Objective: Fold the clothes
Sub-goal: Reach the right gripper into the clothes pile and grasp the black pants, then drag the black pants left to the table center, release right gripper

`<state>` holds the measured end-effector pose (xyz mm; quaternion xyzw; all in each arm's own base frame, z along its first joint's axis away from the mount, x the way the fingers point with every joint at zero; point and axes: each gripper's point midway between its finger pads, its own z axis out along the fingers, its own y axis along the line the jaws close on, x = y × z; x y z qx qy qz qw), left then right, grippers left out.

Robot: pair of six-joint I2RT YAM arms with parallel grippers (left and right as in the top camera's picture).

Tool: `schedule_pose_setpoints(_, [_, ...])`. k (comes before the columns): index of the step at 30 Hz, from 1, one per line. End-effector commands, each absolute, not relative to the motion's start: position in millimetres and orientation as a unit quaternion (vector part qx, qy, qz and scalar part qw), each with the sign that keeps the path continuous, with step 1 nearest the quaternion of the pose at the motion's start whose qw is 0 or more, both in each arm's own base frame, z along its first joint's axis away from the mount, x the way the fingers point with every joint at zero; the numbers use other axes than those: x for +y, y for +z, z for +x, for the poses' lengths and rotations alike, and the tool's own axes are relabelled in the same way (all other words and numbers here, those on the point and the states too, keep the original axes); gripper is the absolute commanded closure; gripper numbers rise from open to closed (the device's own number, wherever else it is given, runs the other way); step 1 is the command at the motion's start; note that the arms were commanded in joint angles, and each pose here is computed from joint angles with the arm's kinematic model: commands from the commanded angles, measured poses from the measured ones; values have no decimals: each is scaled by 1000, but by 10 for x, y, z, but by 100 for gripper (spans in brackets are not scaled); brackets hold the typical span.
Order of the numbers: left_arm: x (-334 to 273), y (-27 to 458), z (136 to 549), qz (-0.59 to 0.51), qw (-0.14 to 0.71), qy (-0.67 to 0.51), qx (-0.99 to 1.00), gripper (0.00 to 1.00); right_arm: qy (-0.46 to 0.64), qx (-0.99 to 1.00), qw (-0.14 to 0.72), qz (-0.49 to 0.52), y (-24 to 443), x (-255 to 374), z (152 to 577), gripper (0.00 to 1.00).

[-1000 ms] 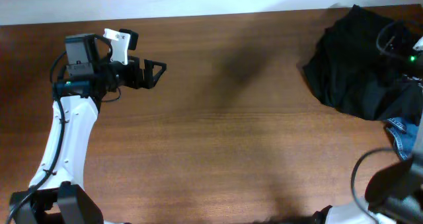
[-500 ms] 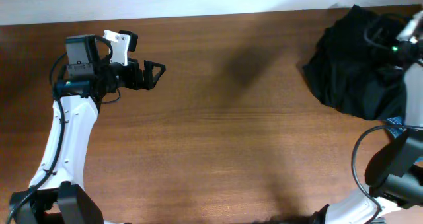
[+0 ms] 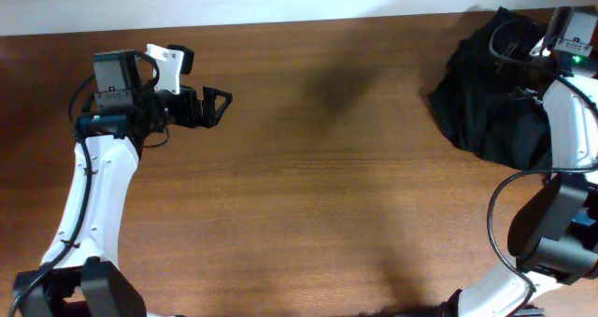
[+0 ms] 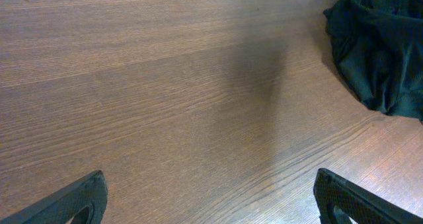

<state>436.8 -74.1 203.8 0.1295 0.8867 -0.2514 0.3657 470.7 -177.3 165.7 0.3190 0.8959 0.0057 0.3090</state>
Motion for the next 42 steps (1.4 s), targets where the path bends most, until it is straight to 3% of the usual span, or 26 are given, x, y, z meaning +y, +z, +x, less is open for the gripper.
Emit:
schedule_pose_setpoints(1, [-711,2061,4409,128,369,-248,886,1,-4,891,291,349,1523,-1825,4702,48])
schedule_pose_setpoints(2, [-711,2061,4409,128,369,-248,886,1,-4,892,287,349,1495,-1822,4700,54])
schedule_pose_setpoints(3, [-711,2061,4409,128,369,-248,886,1,-4,894,282,349,1462,-1817,4689,76])
schedule_pose_setpoints(4, [-711,2061,4409,128,369,-248,886,1,-4,894,281,349,1461,-1816,4687,81])
schedule_pose_setpoints(5, [-711,2061,4409,128,369,-248,886,2,-4,895,278,349,1452,-1811,4674,96])
schedule_pose_setpoints(14, [-695,2163,4510,135,398,-241,875,5,61,936,308,160,1761,-1092,4871,96])
schedule_pose_setpoints(19, [-451,2249,4604,81,413,-244,874,1,76,945,317,-12,2318,-118,4914,96])
schedule_pose_setpoints(24, [-123,2250,4624,35,417,-237,877,1,97,921,366,-96,2923,664,4941,96])
schedule_pose_setpoints(31, [100,2248,4623,14,422,-227,878,1,168,879,425,-137,3488,1782,4840,96])
schedule_pose_setpoints(42, [102,2263,4635,15,426,-226,876,1,170,863,465,-105,3604,2328,4859,96])
